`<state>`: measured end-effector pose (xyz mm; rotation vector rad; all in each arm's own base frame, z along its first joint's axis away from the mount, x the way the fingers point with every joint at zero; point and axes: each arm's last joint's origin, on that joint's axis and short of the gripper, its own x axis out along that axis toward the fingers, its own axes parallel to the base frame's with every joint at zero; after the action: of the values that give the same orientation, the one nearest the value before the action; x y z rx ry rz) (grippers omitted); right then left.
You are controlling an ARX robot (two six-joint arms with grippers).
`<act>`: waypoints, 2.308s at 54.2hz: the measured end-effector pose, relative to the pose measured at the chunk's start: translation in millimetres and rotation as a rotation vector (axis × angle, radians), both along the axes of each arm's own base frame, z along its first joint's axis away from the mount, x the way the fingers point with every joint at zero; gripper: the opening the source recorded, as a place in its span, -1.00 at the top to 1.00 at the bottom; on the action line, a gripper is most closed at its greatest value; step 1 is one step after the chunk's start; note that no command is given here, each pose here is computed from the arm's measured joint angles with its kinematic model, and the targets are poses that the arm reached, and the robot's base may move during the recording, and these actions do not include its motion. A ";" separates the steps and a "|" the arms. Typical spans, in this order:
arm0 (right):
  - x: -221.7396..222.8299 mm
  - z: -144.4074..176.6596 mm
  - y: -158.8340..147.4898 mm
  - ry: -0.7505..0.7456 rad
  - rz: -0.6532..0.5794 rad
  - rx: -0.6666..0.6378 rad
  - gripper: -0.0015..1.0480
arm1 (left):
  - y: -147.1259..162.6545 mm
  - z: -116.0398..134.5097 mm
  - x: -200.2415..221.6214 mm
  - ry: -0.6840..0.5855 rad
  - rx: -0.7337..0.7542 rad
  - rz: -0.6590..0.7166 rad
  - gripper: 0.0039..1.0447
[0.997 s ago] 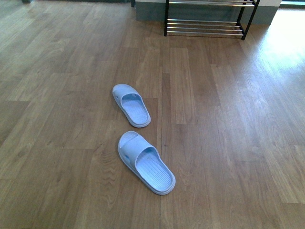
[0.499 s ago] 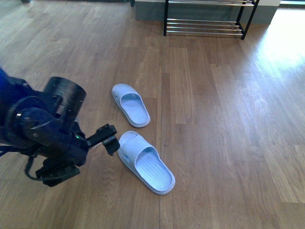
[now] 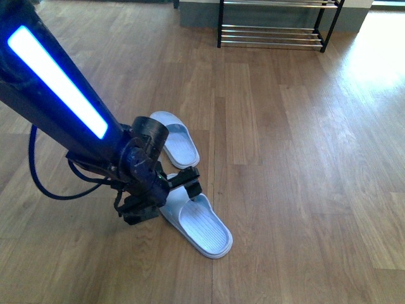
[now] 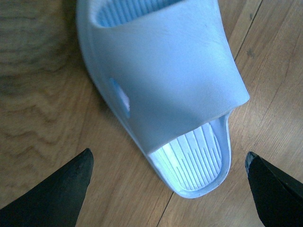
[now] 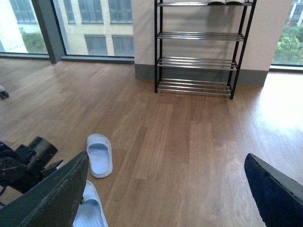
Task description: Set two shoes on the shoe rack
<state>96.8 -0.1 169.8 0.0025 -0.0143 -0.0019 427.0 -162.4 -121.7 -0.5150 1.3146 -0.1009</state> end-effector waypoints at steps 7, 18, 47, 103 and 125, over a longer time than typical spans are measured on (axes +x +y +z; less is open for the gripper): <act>0.0 0.0 0.0 0.000 0.000 0.000 -0.82 | -11.4 -17.9 4.1 0.000 0.026 -0.053 -0.83; 0.0 0.0 0.0 0.000 0.000 0.000 -0.82 | -9.6 -36.5 11.9 -0.075 0.163 -0.103 -0.83; 0.0 0.0 0.0 0.000 0.000 0.000 -0.82 | 8.7 -50.1 5.6 -0.107 0.300 -0.089 0.68; 0.0 0.0 0.0 0.000 0.000 0.000 -0.82 | 130.6 277.0 -295.5 -0.912 1.000 0.382 0.97; 0.0 0.0 0.0 0.000 0.002 0.000 -0.82 | 127.5 287.0 -314.4 -1.025 1.089 0.391 0.97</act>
<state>96.8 0.0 169.8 0.0025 -0.0143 -0.0004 112.5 -34.9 165.3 0.2427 0.1250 0.5875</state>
